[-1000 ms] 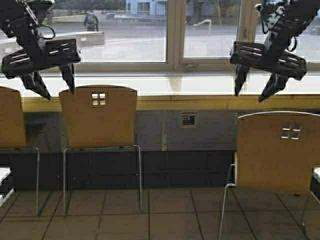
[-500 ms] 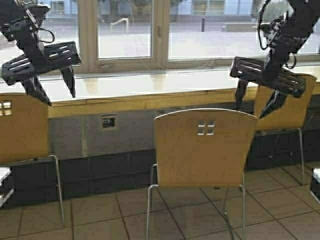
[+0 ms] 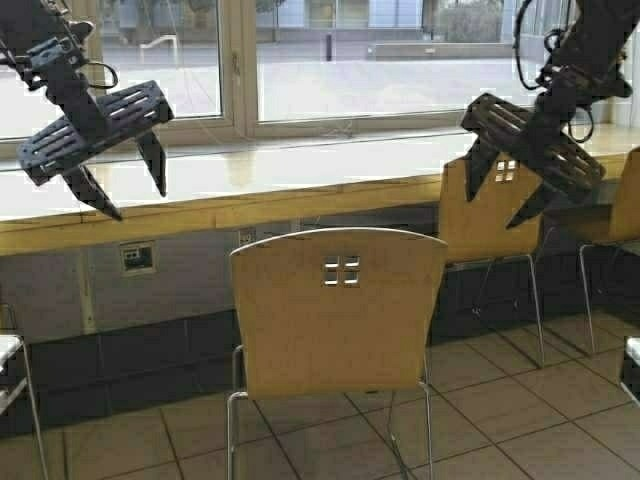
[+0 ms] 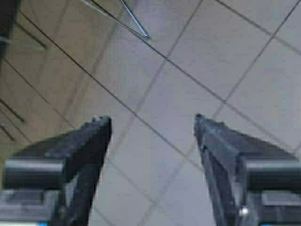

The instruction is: Push the chairs under the table

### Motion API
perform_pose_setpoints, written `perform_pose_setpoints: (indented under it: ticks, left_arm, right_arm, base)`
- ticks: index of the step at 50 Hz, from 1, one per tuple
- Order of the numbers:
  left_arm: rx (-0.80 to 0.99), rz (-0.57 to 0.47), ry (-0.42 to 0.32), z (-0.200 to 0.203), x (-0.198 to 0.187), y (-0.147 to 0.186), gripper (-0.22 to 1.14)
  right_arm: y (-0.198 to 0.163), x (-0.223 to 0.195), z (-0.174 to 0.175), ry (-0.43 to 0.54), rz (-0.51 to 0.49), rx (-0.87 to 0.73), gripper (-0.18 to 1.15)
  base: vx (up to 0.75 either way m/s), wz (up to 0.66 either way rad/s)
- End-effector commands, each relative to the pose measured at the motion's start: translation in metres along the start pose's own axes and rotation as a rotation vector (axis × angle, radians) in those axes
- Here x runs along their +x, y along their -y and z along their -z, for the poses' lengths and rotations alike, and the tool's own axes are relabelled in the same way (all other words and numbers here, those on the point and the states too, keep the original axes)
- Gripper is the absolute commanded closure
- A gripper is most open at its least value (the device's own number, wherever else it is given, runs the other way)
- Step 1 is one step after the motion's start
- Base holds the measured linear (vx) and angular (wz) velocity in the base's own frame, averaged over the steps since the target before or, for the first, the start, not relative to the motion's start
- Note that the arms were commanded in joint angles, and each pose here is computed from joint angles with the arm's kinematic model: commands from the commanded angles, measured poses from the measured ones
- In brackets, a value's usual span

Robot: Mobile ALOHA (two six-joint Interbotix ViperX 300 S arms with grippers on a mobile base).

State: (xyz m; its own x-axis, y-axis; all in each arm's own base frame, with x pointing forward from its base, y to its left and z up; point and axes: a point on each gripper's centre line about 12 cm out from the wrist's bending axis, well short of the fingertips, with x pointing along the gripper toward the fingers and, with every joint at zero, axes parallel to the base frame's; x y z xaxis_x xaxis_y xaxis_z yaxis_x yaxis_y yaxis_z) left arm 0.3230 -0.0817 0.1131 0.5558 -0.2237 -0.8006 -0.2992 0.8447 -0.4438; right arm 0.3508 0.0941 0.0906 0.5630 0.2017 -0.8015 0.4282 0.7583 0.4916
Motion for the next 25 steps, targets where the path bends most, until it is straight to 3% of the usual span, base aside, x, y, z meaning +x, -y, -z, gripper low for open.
perform_pose_setpoints:
  ticks: [1, 18, 25]
  left_arm:
    - [-0.113, 0.041, -0.007, 0.005, 0.014, 0.024, 0.03]
    - [-0.415, 0.122, -0.073, 0.045, 0.057, 0.100, 0.03]
    - [-0.570, 0.105, -0.035, 0.048, 0.069, 0.106, 0.03]
  right_arm:
    - [-0.011, -0.003, 0.002, 0.010, -0.036, 0.152, 0.07]
    - [-0.018, -0.003, -0.007, 0.075, -0.061, 0.461, 0.07]
    - [-0.022, 0.000, -0.011, 0.084, -0.068, 0.485, 0.07]
  base:
    - [0.25, -0.02]
    - [0.27, 0.08]
    - [0.26, 0.05]
